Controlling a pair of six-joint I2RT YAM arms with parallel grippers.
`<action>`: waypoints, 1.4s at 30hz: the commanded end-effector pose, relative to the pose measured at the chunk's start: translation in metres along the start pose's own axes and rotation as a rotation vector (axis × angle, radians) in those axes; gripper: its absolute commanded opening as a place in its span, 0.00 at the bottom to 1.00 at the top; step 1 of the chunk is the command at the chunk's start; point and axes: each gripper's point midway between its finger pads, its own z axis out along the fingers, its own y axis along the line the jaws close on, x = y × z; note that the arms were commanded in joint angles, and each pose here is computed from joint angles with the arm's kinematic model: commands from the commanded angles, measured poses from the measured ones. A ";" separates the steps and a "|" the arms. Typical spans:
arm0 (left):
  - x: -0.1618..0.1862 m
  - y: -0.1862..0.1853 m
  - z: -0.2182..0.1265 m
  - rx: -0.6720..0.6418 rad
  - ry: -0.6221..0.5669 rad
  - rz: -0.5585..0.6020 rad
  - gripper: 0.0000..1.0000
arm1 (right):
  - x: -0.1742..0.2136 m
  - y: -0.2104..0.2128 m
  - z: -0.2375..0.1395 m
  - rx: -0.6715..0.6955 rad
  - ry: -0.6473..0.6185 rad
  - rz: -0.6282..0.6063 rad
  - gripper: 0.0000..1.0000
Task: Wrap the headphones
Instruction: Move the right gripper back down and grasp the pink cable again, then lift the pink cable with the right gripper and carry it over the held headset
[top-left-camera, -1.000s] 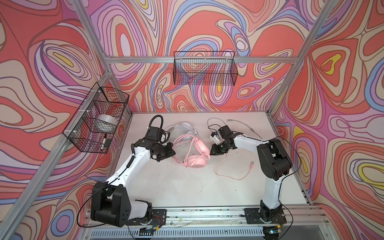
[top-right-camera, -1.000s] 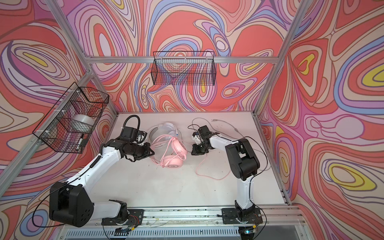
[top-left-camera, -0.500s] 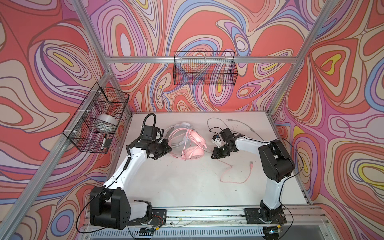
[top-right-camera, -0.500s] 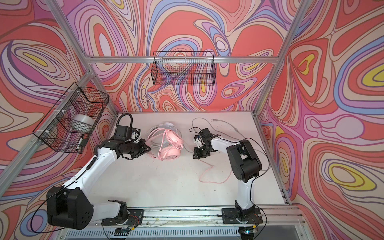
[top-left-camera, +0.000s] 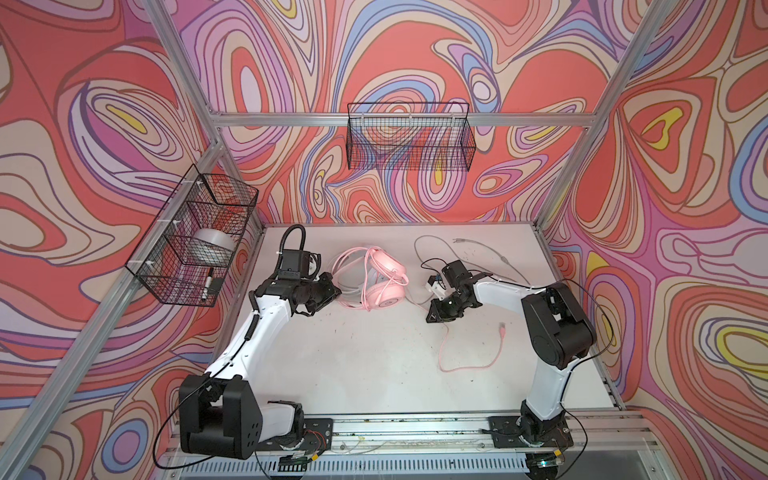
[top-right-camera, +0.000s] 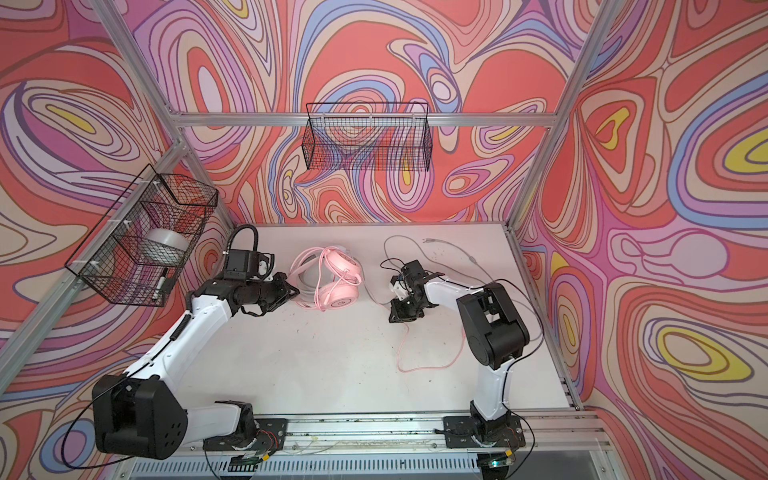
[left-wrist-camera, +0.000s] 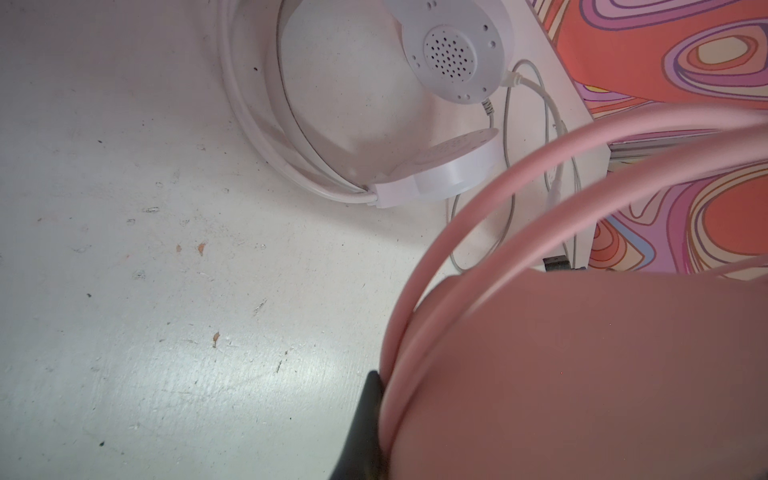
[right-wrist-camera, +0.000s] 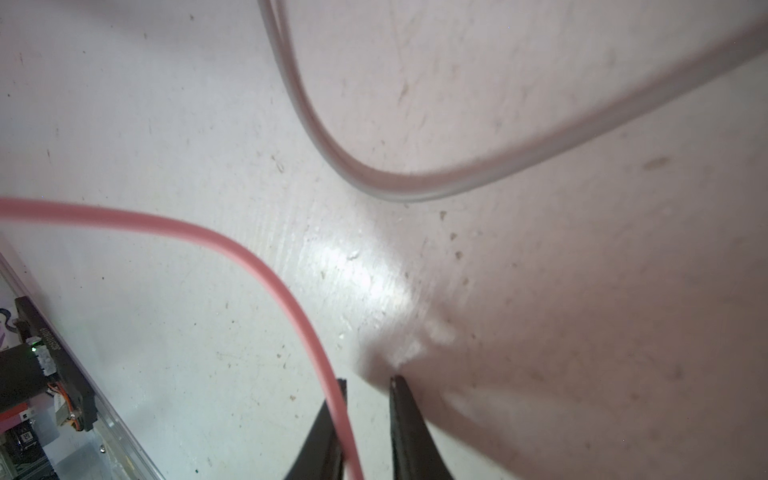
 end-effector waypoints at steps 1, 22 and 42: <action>-0.022 -0.021 -0.016 0.082 -0.087 -0.013 0.00 | 0.011 -0.003 -0.005 0.016 0.013 0.005 0.22; -0.030 -0.005 -0.013 0.057 -0.126 -0.095 0.00 | 0.022 0.009 -0.007 -0.060 -0.004 0.053 0.20; -0.039 0.012 -0.017 -0.022 -0.209 -0.207 0.00 | 0.032 0.055 -0.053 -0.077 -0.056 -0.227 0.00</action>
